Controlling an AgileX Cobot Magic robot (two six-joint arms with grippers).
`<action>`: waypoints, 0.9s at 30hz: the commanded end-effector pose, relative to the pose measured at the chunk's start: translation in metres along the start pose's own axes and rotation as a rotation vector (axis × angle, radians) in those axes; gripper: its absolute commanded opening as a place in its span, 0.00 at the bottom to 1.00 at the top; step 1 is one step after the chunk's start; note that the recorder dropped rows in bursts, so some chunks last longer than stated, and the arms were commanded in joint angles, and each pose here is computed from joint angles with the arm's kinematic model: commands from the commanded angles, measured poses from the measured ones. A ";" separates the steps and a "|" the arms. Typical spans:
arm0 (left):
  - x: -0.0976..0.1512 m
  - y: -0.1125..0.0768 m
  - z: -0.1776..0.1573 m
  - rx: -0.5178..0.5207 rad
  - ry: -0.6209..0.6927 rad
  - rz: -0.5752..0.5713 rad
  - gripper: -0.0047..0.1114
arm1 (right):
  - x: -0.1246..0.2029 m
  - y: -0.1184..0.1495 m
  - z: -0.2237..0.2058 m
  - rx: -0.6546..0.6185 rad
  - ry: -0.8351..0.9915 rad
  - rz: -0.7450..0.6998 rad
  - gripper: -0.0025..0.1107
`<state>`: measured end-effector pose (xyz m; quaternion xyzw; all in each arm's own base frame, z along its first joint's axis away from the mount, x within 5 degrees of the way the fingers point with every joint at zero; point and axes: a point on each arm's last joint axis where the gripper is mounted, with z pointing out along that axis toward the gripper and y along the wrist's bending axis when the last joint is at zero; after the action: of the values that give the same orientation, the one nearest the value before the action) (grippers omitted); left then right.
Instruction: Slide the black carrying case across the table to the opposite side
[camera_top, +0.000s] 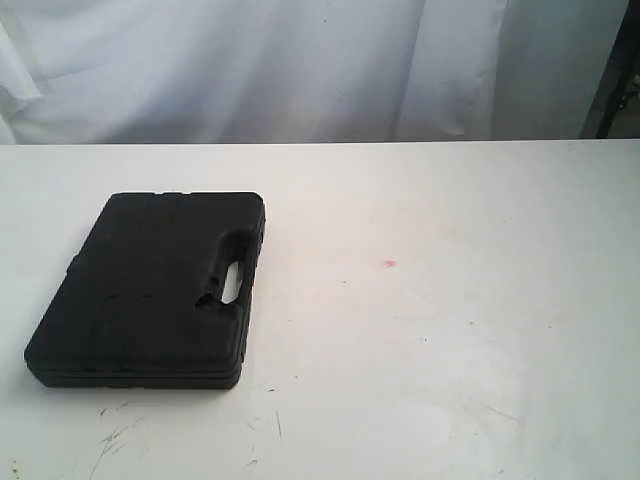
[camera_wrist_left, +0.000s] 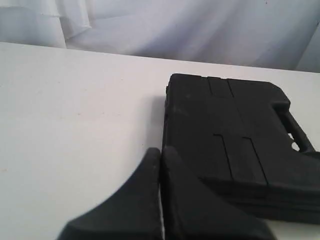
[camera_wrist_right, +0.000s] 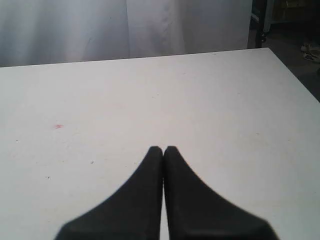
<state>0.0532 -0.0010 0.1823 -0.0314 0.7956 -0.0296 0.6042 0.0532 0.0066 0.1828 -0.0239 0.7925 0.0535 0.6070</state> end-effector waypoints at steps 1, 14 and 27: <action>-0.010 0.000 0.000 0.002 -0.130 -0.005 0.04 | 0.001 0.000 0.000 0.007 -0.003 0.007 0.02; -0.029 -0.001 -0.005 0.012 -0.336 -0.004 0.04 | 0.001 0.000 0.000 0.007 -0.003 0.007 0.02; -0.078 -0.005 -0.026 0.051 -0.471 -0.116 0.04 | 0.001 0.000 0.000 0.007 -0.003 0.007 0.02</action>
<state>0.0506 0.0002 0.2443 -0.0577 0.6458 -0.0643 0.7586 0.0532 0.0066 0.1828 -0.0239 0.7925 0.0535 0.6070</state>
